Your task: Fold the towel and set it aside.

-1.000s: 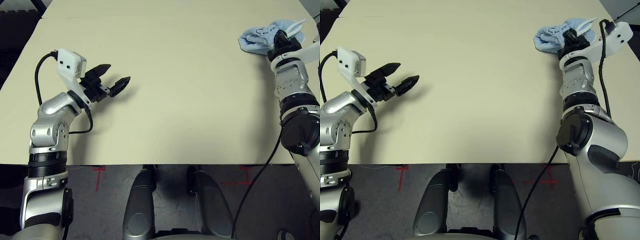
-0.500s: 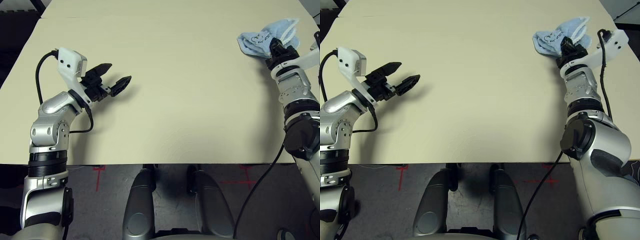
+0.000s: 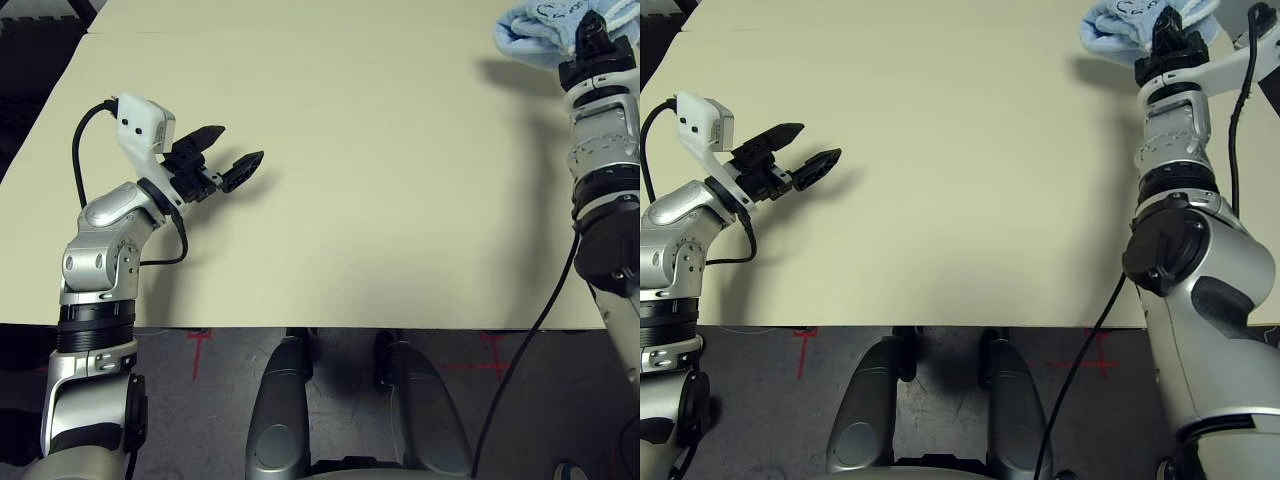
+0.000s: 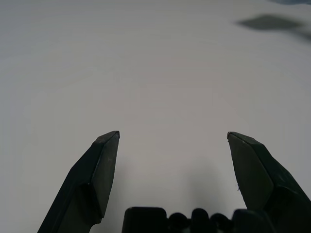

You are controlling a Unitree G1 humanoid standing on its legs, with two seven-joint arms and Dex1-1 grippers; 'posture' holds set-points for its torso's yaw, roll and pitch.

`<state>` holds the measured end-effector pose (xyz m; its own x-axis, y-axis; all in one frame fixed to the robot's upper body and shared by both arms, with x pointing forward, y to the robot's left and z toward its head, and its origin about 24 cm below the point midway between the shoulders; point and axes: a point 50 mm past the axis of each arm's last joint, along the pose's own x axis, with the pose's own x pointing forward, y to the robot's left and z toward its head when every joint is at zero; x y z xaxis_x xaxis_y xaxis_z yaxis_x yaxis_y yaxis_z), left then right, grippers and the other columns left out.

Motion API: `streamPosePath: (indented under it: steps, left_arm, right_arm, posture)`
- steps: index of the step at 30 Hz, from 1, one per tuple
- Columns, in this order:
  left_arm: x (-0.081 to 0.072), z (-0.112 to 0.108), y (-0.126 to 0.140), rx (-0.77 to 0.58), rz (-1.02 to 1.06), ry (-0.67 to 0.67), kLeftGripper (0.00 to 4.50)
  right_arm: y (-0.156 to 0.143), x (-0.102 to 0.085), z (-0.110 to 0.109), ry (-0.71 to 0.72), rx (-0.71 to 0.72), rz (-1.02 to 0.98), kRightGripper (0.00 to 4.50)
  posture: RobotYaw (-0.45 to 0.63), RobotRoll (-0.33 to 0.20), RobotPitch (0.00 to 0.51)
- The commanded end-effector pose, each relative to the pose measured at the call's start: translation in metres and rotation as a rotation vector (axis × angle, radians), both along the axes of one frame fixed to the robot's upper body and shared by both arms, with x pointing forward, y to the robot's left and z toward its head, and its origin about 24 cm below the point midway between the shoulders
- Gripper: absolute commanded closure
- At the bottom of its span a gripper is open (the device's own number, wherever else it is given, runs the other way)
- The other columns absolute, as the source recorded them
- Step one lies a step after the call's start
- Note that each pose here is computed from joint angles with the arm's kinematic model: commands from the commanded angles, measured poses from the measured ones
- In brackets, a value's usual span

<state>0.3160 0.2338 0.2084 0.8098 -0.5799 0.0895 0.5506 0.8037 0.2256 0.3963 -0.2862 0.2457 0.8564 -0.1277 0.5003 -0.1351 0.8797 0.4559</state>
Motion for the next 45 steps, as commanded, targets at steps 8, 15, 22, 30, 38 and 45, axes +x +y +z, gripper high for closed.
streamPosePath:
  steps: [8,15,22,30,38,45]
  left_arm:
    - [-0.006,-0.006,-0.004,0.022,-0.026,0.043,0.00]
    - [-0.002,-0.007,-0.008,0.021,-0.042,0.042,0.00]
    - [0.005,-0.006,-0.014,0.017,-0.065,0.024,0.00]
    - [0.009,-0.007,-0.020,0.015,-0.090,0.015,0.00]
    - [0.007,-0.010,-0.021,0.025,-0.101,0.021,0.00]
    - [0.009,-0.009,-0.023,0.023,-0.108,0.014,0.00]
  right_arm:
    - [-0.007,-0.010,-0.070,0.215,-0.110,-0.009,4.46]
    - [-0.016,-0.014,-0.076,0.207,-0.004,-0.023,4.46]
    - [-0.013,-0.013,-0.092,0.287,0.194,0.059,4.46]
    - [0.011,-0.005,-0.100,0.363,0.397,0.209,4.46]
    - [0.036,0.002,-0.094,0.436,0.424,0.358,4.46]
    - [0.057,0.009,-0.078,0.498,0.374,0.436,4.46]
  posture:
    - [0.11,0.000,0.360]
    - [0.08,0.000,0.339]
    - [0.04,0.000,0.313]
    - [0.04,0.000,0.311]
    - [0.05,0.000,0.304]
    - [0.04,0.000,0.299]
